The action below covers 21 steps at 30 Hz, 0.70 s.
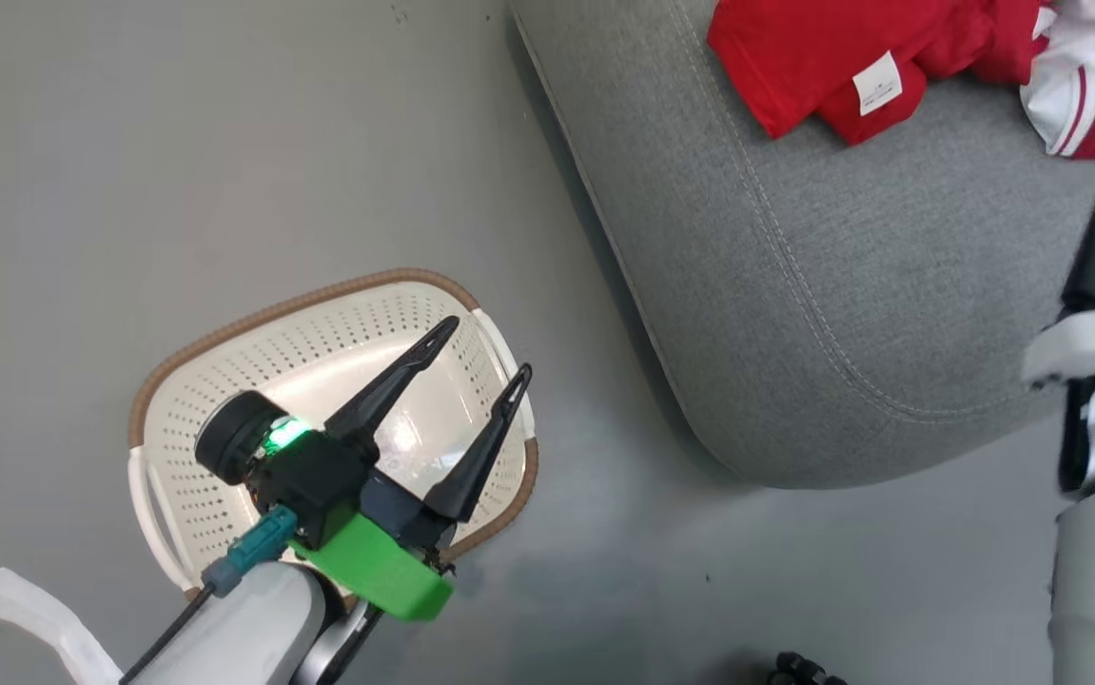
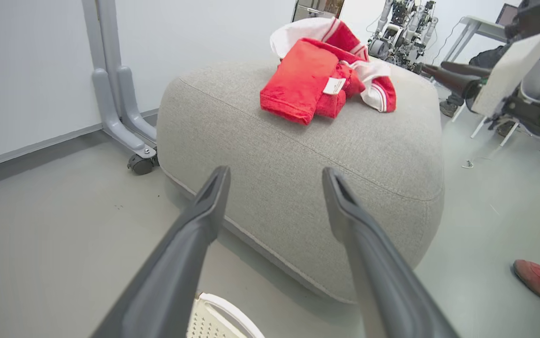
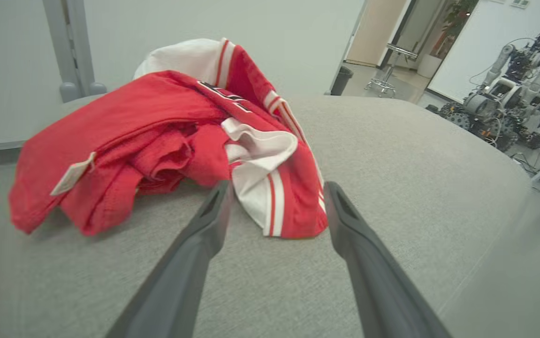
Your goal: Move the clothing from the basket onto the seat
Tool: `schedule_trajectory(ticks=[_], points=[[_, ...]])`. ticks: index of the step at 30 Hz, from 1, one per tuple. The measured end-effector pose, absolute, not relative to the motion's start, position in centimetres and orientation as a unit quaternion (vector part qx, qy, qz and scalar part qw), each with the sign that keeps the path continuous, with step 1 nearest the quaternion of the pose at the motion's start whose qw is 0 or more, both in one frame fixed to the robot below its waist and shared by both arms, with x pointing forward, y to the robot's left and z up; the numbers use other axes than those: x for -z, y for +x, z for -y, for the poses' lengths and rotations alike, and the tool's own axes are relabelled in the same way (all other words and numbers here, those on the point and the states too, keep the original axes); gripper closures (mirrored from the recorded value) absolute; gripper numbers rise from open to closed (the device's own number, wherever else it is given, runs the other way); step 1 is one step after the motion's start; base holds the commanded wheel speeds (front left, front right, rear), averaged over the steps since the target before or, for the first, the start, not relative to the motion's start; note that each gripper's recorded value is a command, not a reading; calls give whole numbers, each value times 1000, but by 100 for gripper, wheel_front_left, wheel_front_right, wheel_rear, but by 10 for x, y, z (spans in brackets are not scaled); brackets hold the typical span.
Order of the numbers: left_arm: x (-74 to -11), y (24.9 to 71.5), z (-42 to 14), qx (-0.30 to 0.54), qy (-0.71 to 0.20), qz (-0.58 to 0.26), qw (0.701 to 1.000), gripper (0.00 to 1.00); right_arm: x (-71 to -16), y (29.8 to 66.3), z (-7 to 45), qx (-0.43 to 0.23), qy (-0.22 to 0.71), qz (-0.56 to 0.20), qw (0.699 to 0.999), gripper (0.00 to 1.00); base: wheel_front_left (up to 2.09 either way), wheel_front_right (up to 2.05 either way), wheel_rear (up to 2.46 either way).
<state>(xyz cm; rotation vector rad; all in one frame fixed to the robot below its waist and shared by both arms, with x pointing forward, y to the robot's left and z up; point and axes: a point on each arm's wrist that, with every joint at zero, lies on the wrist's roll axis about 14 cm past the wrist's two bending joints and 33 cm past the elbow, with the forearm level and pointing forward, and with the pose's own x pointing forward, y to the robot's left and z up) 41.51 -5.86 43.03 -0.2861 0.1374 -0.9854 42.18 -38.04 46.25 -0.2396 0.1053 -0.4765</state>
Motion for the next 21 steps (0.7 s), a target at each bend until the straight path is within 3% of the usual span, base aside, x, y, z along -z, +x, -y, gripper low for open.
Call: schedule_trajectory(ticks=[10,21], points=[[-451,420,0,322,-155,-67,931,0,-465,406,281,99,-65,-32,992,0,0,0,0],[-488,394,-120,118,-151,1,982,0,-501,395,181,-34,6,32,999,0,0,0,0]])
